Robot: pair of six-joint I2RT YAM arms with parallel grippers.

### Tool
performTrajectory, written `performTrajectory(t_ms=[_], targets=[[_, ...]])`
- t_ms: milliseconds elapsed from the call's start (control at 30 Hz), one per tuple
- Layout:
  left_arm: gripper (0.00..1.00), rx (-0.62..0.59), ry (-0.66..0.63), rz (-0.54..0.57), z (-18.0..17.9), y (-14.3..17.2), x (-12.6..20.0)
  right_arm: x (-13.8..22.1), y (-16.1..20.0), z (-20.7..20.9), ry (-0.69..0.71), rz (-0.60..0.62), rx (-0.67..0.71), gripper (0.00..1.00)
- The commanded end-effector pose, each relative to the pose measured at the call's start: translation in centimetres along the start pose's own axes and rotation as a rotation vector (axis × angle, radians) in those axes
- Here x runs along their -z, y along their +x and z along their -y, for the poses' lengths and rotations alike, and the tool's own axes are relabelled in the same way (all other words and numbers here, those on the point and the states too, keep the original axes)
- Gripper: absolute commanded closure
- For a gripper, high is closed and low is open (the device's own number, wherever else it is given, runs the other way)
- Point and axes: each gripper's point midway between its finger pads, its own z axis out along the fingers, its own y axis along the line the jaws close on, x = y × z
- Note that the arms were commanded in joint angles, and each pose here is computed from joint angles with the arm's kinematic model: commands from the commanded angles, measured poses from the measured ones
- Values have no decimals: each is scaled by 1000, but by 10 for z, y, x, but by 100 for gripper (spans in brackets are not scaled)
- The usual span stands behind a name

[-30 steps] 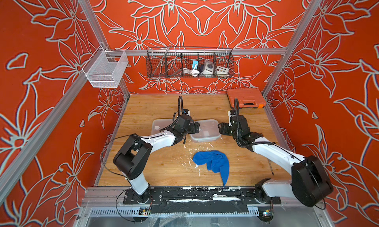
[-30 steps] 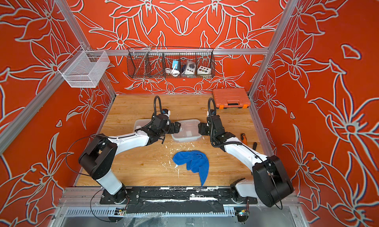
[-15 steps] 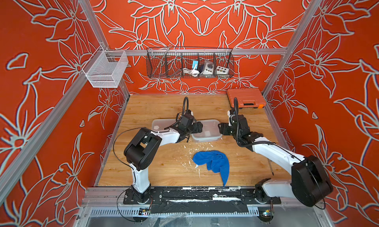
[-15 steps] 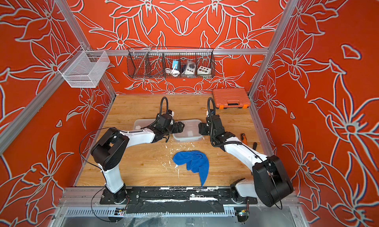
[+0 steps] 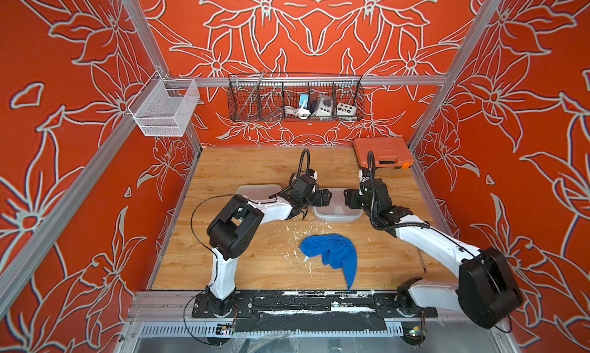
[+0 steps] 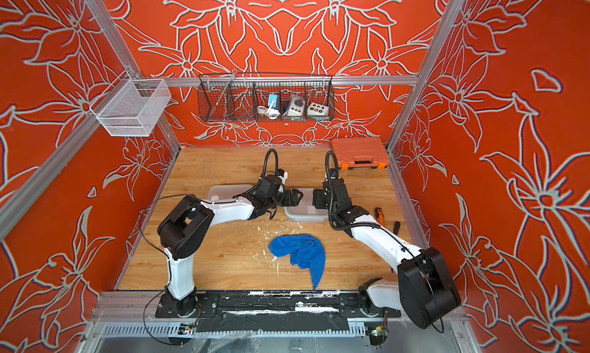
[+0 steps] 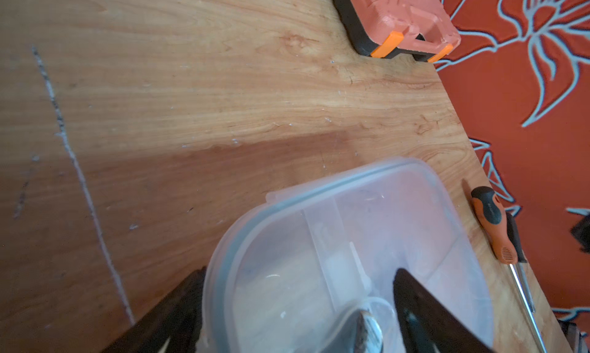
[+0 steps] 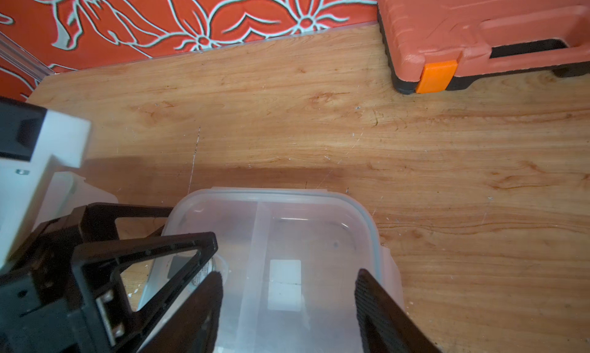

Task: Wipe the insides of the lunch boxes
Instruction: Move the lunch box to the center of the board.

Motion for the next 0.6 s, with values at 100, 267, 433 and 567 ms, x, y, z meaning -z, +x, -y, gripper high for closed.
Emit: performTrajectory(t_ms=[100, 267, 433, 567], targets=[[8, -36, -20, 71, 7, -21, 11, -3, 13, 12, 58, -30, 40, 32], [2, -33, -104, 166, -3, -48, 47, -2, 15, 11, 44, -29, 52, 32], [2, 121, -77, 290, -15, -64, 102, -3, 22, 3, -10, -43, 64, 32], [2, 205, -18, 333, -13, -53, 136, -4, 27, 1, -24, -51, 64, 32]])
